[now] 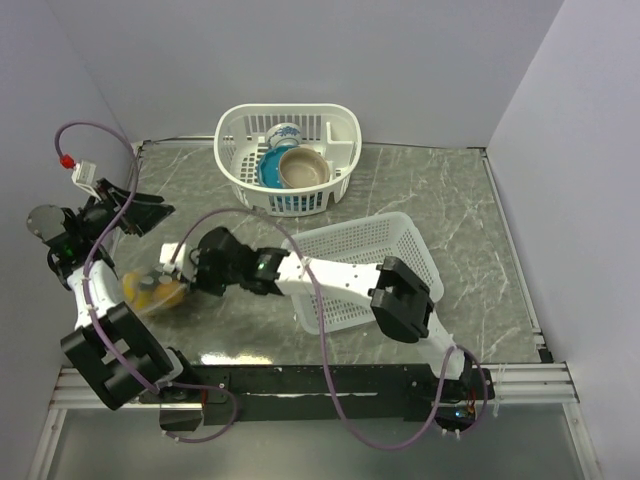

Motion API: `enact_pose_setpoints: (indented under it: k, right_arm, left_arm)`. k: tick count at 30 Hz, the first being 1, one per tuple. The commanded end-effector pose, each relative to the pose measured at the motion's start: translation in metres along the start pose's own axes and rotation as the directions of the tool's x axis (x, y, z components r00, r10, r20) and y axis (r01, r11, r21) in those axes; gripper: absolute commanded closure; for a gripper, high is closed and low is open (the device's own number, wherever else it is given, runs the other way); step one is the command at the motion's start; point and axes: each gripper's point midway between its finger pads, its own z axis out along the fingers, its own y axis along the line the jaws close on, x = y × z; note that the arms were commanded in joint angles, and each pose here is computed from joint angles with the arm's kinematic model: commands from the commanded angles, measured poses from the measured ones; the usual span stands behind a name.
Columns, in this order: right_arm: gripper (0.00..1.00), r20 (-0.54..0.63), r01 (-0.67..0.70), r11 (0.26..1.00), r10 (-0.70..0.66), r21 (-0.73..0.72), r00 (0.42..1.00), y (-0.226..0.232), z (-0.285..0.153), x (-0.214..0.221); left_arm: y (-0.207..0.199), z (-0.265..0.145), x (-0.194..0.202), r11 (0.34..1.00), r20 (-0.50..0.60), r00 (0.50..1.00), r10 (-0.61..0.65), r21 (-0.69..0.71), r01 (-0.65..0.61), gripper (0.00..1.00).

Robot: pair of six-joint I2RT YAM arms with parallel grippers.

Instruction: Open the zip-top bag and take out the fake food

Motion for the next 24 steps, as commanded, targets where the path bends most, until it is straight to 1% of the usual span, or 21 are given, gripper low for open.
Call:
enact_pose_setpoints:
  k: [1, 2, 3, 4, 5, 6, 7, 8, 9, 10, 12, 13, 14, 15, 16, 17, 18, 19, 20, 21, 24]
  right_arm:
    - [1.0, 0.152, -0.12, 0.992, 0.122, -0.026, 0.981, -0.039, -0.04, -0.035]
    - [1.0, 0.164, -0.157, 0.987, 0.158, -0.017, 0.974, -0.054, -0.05, -0.033]
    - [1.0, 0.173, -0.171, 0.985, 0.171, -0.017, 0.97, -0.062, -0.057, -0.031]
    - [1.0, 0.181, -0.18, 0.982, 0.186, -0.051, 0.966, -0.061, -0.067, -0.03]
    - [1.0, 0.197, -0.211, 0.977, 0.215, -0.044, 0.956, -0.077, -0.078, -0.026]
    - [1.0, 0.206, -0.224, 0.973, 0.232, -0.06, 0.951, -0.08, -0.085, -0.024]
    - [1.0, 0.203, -0.241, 0.968, 0.252, -0.075, 0.946, -0.08, -0.092, -0.018]
    - [1.0, 0.208, -0.257, 0.959, 0.277, -0.118, 0.938, -0.078, -0.098, -0.017]
    - [1.0, 0.213, -0.273, 0.956, 0.291, -0.112, 0.933, -0.088, -0.103, -0.013]
    - [1.0, 0.205, -0.29, 0.951, 0.307, -0.11, 0.929, -0.09, -0.104, -0.008]
    - [1.0, 0.195, -0.303, 0.947, 0.32, -0.112, 0.927, -0.091, -0.104, -0.004]
    - [1.0, 0.19, -0.307, 0.945, 0.323, -0.109, 0.927, -0.092, -0.103, -0.002]
    - [1.0, 0.187, -0.314, 0.944, 0.329, -0.104, 0.926, -0.093, -0.102, 0.0]
    - [1.0, 0.182, -0.318, 0.943, 0.331, -0.097, 0.926, -0.094, -0.099, 0.003]
    - [1.0, 0.175, -0.324, 0.942, 0.335, -0.091, 0.926, -0.095, -0.097, 0.006]
    - [1.0, 0.169, -0.331, 0.94, 0.341, -0.085, 0.925, -0.098, -0.095, 0.009]
    - [1.0, 0.159, -0.335, 0.938, 0.345, -0.087, 0.925, -0.097, -0.093, 0.012]
    - [1.0, 0.154, -0.344, 0.936, 0.352, -0.076, 0.923, -0.102, -0.091, 0.016]
    - [1.0, 0.142, -0.354, 0.932, 0.362, -0.075, 0.921, -0.103, -0.09, 0.02]
    - [1.0, 0.138, -0.359, 0.931, 0.366, -0.074, 0.92, -0.104, -0.088, 0.022]
    - [1.0, 0.13, -0.385, 0.921, 0.39, -0.06, 0.912, -0.112, -0.087, 0.034]
  left_arm:
    - [-0.04, -0.007, -0.01, 0.985, -0.1, 0.983, 0.153, 0.095, -0.144, 0.01]
    - [-0.041, -0.006, -0.016, 0.981, -0.083, 0.981, 0.178, 0.087, -0.171, 0.01]
    - [-0.037, -0.003, -0.021, 0.993, -0.054, 0.993, 0.103, 0.056, -0.1, 0.01]
    - [-0.036, -0.002, -0.036, 0.977, -0.023, 0.977, 0.212, 0.031, -0.211, 0.01]
    - [-0.03, -0.001, -0.044, 0.967, -0.004, 0.967, 0.253, -0.018, -0.253, 0.01]
    - [-0.023, 0.004, -0.048, 0.945, -0.013, 0.949, 0.315, -0.082, -0.315, 0.01]
    - [0.003, 0.005, -0.04, 0.881, -0.138, 0.918, 0.371, -0.261, -0.395, 0.01]
    - [0.005, 0.017, -0.03, 0.868, -0.188, 0.904, 0.383, -0.261, -0.422, 0.01]
    - [0.0, 0.031, -0.014, 0.875, -0.221, 0.894, 0.391, -0.212, -0.435, 0.01]
    - [0.001, 0.032, 0.007, 0.896, -0.229, 0.898, 0.375, -0.162, -0.415, 0.01]
    - [0.009, 0.03, 0.025, 0.907, -0.256, 0.903, 0.345, -0.158, -0.391, 0.01]
    - [0.018, 0.027, 0.034, 0.896, -0.287, 0.883, 0.372, -0.137, -0.422, 0.01]
    - [0.012, 0.024, 0.05, 0.925, -0.309, 0.896, 0.318, -0.107, -0.365, 0.01]
    - [0.012, 0.018, 0.054, 0.929, -0.317, 0.896, 0.312, -0.098, -0.358, 0.01]
    - [0.012, 0.015, 0.054, 0.916, -0.322, 0.876, 0.358, -0.058, -0.396, 0.01]
    - [-0.001, 0.01, 0.062, 0.945, -0.314, 0.9, 0.303, -0.026, -0.327, 0.01]
    - [-0.003, 0.002, 0.06, 0.949, -0.304, 0.907, 0.291, -0.03, -0.314, 0.01]
    - [-0.001, -0.002, 0.052, 0.921, -0.298, 0.879, 0.373, 0.002, -0.39, 0.01]
    - [-0.003, -0.006, 0.051, 0.92, -0.297, 0.878, 0.376, 0.009, -0.392, 0.01]
    - [-0.016, -0.014, 0.058, 0.953, -0.311, 0.906, 0.287, 0.0, -0.302, 0.01]
    - [-0.004, -0.018, 0.062, 0.955, -0.35, 0.897, 0.271, -0.017, -0.295, 0.01]
